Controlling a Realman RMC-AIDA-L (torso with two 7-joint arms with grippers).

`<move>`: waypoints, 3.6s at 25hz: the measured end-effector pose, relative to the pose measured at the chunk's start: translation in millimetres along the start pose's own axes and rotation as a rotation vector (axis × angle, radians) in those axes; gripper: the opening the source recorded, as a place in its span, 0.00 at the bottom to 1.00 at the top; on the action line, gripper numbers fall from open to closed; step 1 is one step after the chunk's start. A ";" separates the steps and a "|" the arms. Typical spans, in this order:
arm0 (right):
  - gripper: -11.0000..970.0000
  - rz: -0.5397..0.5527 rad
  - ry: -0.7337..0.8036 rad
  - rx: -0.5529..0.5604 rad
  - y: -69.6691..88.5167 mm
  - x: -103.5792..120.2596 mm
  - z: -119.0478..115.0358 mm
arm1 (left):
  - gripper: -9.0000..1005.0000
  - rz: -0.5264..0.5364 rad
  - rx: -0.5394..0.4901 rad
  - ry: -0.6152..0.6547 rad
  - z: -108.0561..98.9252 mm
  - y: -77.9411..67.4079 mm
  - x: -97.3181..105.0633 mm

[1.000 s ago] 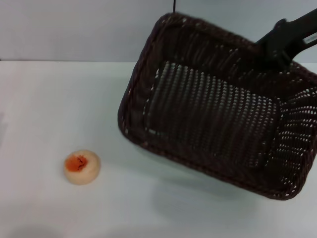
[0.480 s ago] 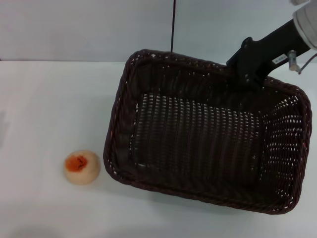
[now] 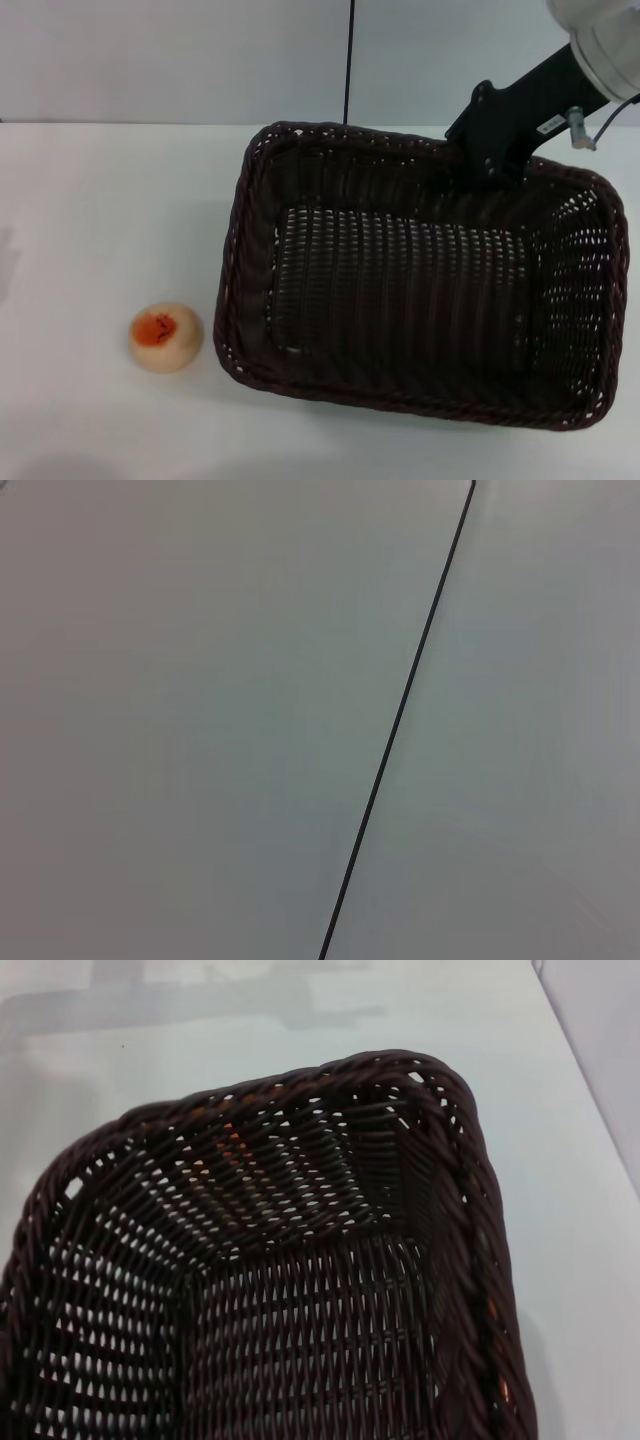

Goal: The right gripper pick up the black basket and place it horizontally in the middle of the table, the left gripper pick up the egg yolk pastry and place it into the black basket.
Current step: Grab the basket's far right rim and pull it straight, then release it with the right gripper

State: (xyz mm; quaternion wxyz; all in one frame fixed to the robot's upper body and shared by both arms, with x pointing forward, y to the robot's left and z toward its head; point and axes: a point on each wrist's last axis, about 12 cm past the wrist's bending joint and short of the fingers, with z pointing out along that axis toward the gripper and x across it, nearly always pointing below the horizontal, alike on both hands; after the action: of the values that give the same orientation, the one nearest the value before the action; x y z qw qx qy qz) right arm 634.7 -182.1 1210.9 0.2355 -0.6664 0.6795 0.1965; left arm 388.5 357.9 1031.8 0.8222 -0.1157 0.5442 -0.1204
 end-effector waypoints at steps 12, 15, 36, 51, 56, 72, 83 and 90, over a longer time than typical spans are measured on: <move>0.16 -0.040 -0.052 -0.058 1.1 -0.5 -35.8 | 0.83 -0.003 -0.006 0.012 -6.6 0.2 -0.4; 0.16 -0.048 -0.052 -0.073 1.3 -2.1 -44.8 | 0.83 -0.005 -0.006 0.011 -6.5 -0.1 -0.3; 0.19 -0.104 0.074 -0.067 -10.2 -21.8 -20.2 | 0.83 -0.023 -0.010 0.024 -8.7 -2.6 2.4; 0.20 -0.117 0.043 -0.016 -14.0 -29.6 3.4 | 0.83 -0.044 0.000 0.063 -10.9 -7.0 8.0; 0.20 -0.128 0.051 -0.005 -14.7 -32.4 11.4 | 0.83 -0.052 -0.006 0.062 -13.7 -8.0 8.0; 0.22 -0.188 0.044 0.022 -13.2 -38.7 34.1 | 0.83 -0.062 -0.007 0.076 -22.0 -9.8 7.8; 0.34 -0.166 0.046 0.053 -15.4 -40.2 37.1 | 0.83 -0.073 -0.007 0.085 -26.8 -12.0 8.2; 0.56 -0.131 0.020 0.117 -20.1 -33.2 26.5 | 0.83 -0.072 -0.007 0.086 -27.9 -11.8 7.8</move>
State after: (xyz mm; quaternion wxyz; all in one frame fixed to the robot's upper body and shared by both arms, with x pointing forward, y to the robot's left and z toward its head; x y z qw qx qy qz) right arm 656.3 -140.4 1209.5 0.2796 -0.6966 0.6469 0.1342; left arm 364.9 342.6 1018.1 0.7926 -0.1329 0.5751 -0.1528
